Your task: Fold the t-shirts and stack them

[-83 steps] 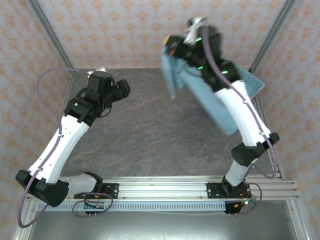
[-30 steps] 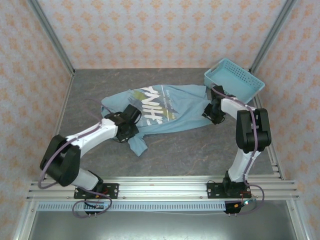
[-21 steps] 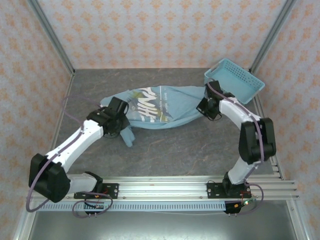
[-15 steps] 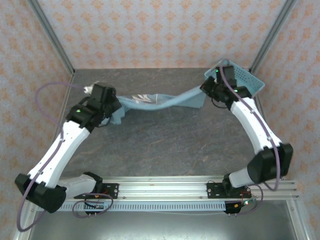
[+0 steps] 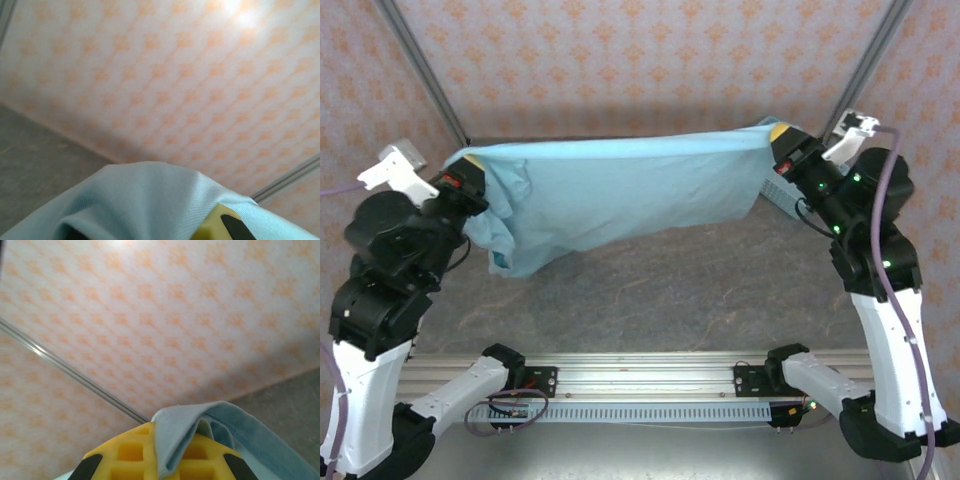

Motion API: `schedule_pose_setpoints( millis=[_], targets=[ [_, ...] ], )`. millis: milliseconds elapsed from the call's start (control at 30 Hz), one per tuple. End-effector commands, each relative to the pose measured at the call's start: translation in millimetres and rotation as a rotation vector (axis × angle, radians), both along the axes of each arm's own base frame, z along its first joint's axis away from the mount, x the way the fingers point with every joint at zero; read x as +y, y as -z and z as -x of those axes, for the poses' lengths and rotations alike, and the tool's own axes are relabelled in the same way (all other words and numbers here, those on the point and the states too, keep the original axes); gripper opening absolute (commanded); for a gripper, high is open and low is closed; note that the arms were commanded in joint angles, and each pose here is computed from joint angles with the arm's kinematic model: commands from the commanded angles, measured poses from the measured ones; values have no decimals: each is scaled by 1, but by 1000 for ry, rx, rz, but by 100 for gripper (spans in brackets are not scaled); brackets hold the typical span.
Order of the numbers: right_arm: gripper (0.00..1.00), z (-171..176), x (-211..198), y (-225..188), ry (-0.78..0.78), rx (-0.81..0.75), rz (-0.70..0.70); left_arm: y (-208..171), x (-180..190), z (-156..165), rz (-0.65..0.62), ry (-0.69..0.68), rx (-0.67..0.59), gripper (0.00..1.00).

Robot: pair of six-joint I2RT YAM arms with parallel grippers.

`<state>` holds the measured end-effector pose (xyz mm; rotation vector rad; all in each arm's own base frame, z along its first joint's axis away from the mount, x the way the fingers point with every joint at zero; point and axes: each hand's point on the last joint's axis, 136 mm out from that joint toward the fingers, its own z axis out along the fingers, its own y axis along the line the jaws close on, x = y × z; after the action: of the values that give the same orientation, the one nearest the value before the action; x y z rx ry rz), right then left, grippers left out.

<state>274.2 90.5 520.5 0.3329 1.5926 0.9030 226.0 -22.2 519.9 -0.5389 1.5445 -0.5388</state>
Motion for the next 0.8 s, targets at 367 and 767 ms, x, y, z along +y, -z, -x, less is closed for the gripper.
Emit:
schedule_pose_setpoints(
  millis=[367,767],
  targets=[
    [14,-214,-3,138,172,435,97,105,32,-218,8,-283,442,21],
    [62,-228,40,282,62,820,271,258,20,-269,-8,-122,925,81]
  ],
)
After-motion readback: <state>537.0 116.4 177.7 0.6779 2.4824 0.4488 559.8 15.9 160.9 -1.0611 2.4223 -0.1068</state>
